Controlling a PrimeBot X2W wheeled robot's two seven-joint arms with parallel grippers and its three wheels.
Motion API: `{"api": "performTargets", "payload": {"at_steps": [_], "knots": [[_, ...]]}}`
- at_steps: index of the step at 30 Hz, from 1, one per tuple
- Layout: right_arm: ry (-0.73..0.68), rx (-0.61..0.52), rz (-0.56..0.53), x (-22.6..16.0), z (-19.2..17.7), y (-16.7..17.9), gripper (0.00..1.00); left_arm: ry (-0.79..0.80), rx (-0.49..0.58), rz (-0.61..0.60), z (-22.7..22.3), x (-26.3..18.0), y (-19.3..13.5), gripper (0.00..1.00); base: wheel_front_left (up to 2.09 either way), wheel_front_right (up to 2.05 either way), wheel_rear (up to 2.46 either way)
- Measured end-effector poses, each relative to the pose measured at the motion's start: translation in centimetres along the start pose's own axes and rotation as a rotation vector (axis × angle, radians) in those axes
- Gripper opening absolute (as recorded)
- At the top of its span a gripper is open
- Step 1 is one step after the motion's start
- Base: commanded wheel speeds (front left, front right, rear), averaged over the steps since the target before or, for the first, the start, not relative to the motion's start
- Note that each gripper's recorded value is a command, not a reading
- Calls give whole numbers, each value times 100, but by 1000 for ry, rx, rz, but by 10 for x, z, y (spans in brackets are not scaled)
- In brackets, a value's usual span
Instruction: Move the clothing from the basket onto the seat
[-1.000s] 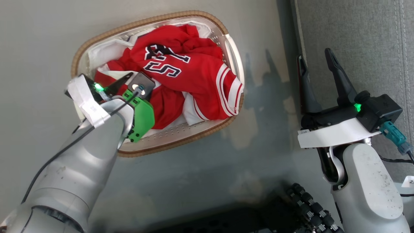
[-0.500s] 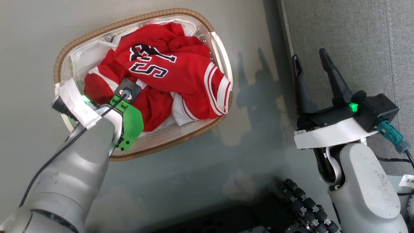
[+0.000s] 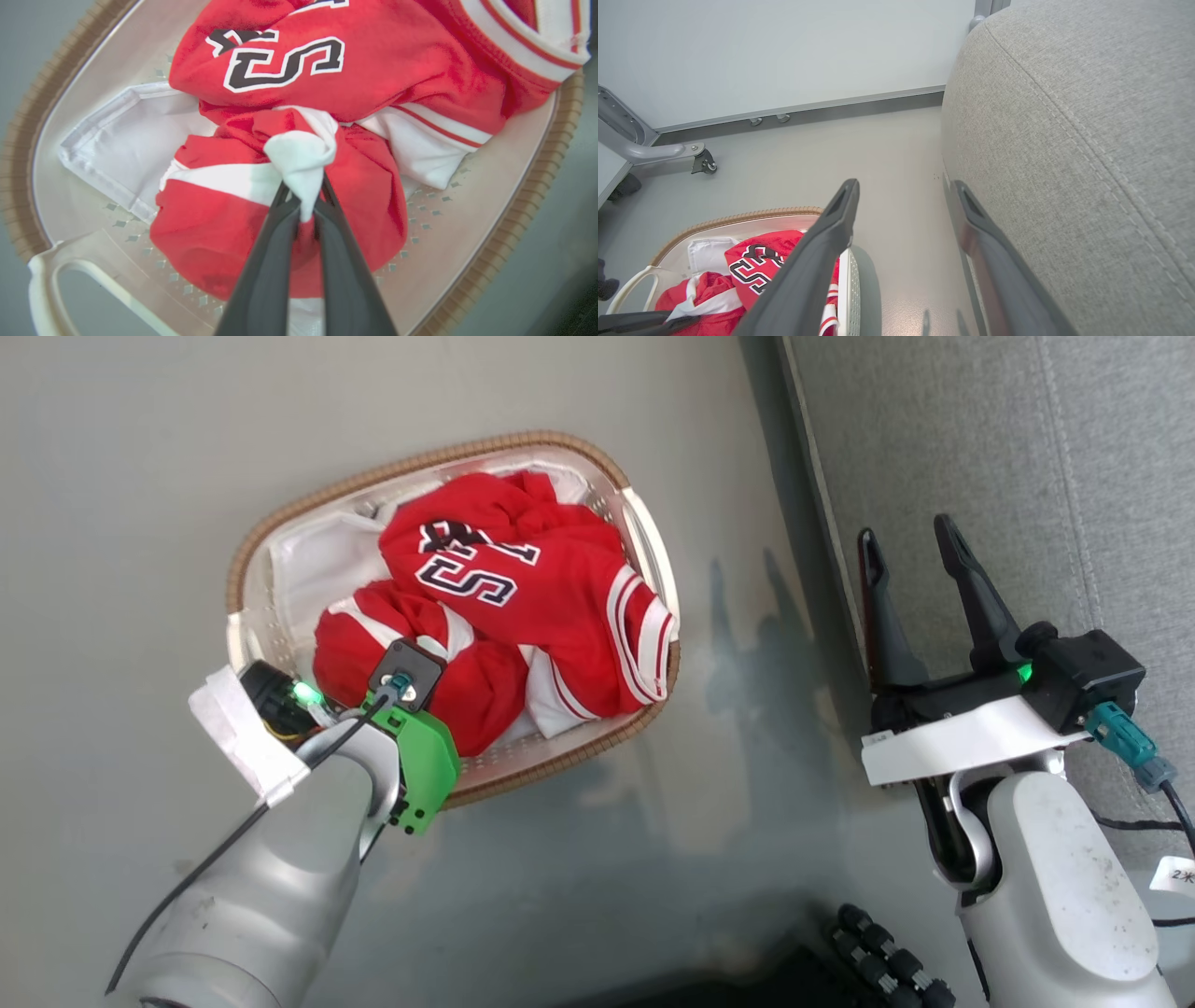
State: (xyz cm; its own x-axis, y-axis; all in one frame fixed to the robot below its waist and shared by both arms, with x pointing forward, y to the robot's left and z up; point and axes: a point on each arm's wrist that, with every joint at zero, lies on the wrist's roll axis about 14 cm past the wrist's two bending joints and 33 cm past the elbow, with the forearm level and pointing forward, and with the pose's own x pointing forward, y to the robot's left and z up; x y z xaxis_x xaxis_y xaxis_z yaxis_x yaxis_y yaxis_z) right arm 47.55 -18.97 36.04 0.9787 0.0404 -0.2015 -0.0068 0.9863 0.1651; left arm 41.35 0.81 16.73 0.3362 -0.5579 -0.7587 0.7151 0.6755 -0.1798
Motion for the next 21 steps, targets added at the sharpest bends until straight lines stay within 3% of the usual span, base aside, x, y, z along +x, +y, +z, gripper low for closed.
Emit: {"api": "performTargets", "payload": {"at_steps": [13, 21], "knots": [[-53, -20, 6, -45, 37, 12, 100, -296, 26, 117, 84, -84, 15, 0, 0, 0, 0], [-118, -22, 45, -74, 64, 29, 100, -493, 178, 189, 149, -161, 23, 0, 0, 0, 0]]}}
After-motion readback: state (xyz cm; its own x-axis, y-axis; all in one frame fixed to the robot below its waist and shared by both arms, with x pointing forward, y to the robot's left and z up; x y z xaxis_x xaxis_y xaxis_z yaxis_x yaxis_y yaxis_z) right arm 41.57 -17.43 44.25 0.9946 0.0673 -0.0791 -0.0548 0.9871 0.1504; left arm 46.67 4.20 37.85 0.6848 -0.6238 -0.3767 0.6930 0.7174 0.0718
